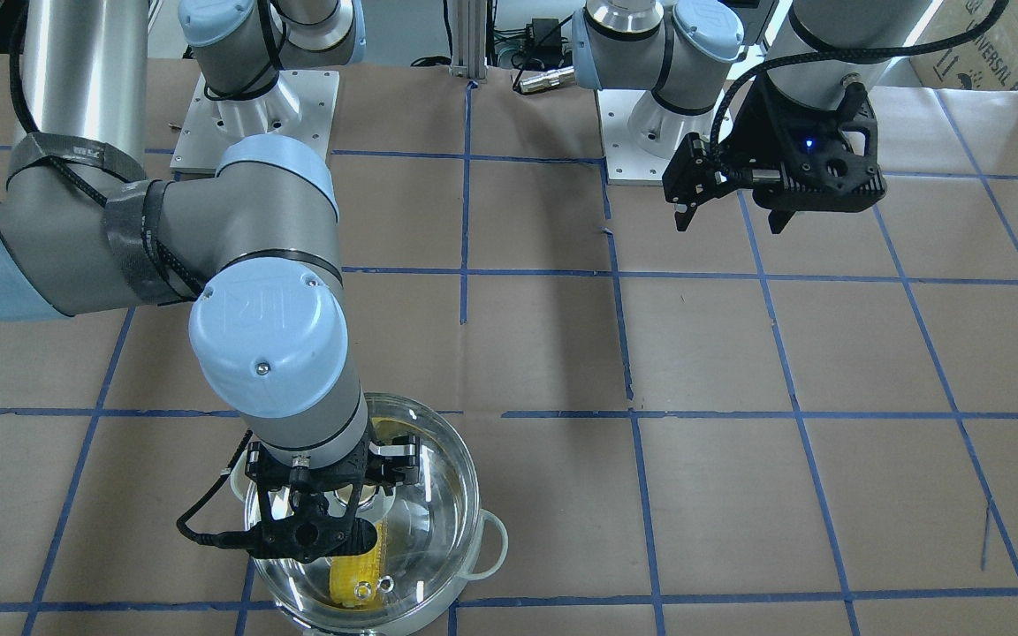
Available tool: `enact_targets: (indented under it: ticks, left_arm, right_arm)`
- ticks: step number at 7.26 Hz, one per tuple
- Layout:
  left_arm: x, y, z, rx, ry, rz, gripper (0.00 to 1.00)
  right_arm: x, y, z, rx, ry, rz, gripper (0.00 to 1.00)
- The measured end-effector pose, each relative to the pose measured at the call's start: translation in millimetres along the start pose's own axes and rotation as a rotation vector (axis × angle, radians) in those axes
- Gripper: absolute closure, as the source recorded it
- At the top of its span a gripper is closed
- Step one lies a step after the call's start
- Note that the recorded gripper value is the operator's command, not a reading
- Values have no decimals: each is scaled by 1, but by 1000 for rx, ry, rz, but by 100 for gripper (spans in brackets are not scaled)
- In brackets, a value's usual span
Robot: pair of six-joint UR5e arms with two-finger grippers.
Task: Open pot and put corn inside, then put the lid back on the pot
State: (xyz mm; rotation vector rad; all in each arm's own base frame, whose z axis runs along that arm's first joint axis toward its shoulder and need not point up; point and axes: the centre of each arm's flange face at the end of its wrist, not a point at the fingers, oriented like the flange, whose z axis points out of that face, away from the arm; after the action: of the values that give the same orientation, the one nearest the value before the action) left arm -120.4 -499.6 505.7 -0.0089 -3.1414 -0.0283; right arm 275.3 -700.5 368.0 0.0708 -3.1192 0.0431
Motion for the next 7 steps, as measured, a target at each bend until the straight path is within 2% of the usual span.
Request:
enact_targets:
  ticks: [2,3,5,7]
  left_arm:
    - [0,0,0,0,0,0,0]
    - [0,0,0,0,0,0,0]
    - [0,0,0,0,0,0,0]
    - [0,0,0,0,0,0,0]
  right_arm:
    - [4,-2,-3,6,-1,2,1]
    - [10,-5,-15,20,0,-5,0]
    - [41,2,-70,36,1,-6,0]
    - [100,29,-139,72,-8,-7,0]
